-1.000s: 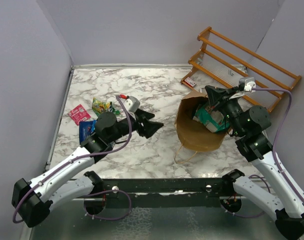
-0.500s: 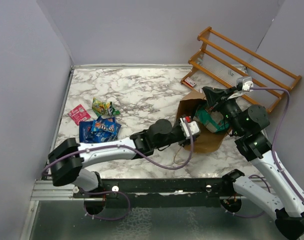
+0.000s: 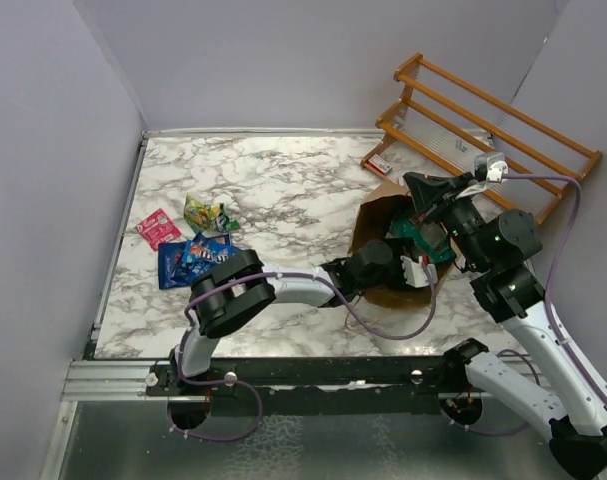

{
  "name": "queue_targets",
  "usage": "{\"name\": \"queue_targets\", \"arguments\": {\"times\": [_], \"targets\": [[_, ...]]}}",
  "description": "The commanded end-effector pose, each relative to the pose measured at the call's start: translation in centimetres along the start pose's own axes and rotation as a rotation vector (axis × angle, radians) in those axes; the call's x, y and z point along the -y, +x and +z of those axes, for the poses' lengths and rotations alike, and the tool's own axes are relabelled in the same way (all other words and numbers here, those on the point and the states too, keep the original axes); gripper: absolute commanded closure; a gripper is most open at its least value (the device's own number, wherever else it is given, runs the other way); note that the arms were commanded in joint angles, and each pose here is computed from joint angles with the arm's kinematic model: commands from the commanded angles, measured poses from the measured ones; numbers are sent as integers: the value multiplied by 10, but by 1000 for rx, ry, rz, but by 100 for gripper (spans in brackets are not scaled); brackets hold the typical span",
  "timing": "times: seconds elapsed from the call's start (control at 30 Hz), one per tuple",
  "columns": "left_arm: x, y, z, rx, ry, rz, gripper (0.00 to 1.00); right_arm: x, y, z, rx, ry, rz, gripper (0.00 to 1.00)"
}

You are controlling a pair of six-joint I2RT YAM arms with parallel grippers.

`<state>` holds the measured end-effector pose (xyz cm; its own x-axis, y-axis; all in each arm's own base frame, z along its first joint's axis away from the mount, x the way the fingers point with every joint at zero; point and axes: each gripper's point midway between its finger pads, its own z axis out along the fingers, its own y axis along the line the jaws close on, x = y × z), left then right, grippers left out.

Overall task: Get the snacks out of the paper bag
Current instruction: Take out the snack from the paper bag.

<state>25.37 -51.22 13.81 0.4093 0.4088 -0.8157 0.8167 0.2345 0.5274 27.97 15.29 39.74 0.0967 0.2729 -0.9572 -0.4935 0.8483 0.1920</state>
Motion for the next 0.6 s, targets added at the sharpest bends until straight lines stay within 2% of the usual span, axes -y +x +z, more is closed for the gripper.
{"name": "queue_targets", "arguments": {"times": [0.0, 0.17, 0.33, 0.57], "targets": [[-44, -8, 22, 97, -108, 33, 27, -14, -25, -4, 50, -57, 11, 98], [-54, 2, 40, 120, -72, -21, 22, -16, -25, -5, 47, -64, 14, 98], [-62, -10, 55, 175, -68, -59, 20, -15, -22, -4, 43, -62, 15, 98], [-54, -19, 60, 280, -37, -233, 19, -14, -20, -2, 37, -60, 11, 98]]}}
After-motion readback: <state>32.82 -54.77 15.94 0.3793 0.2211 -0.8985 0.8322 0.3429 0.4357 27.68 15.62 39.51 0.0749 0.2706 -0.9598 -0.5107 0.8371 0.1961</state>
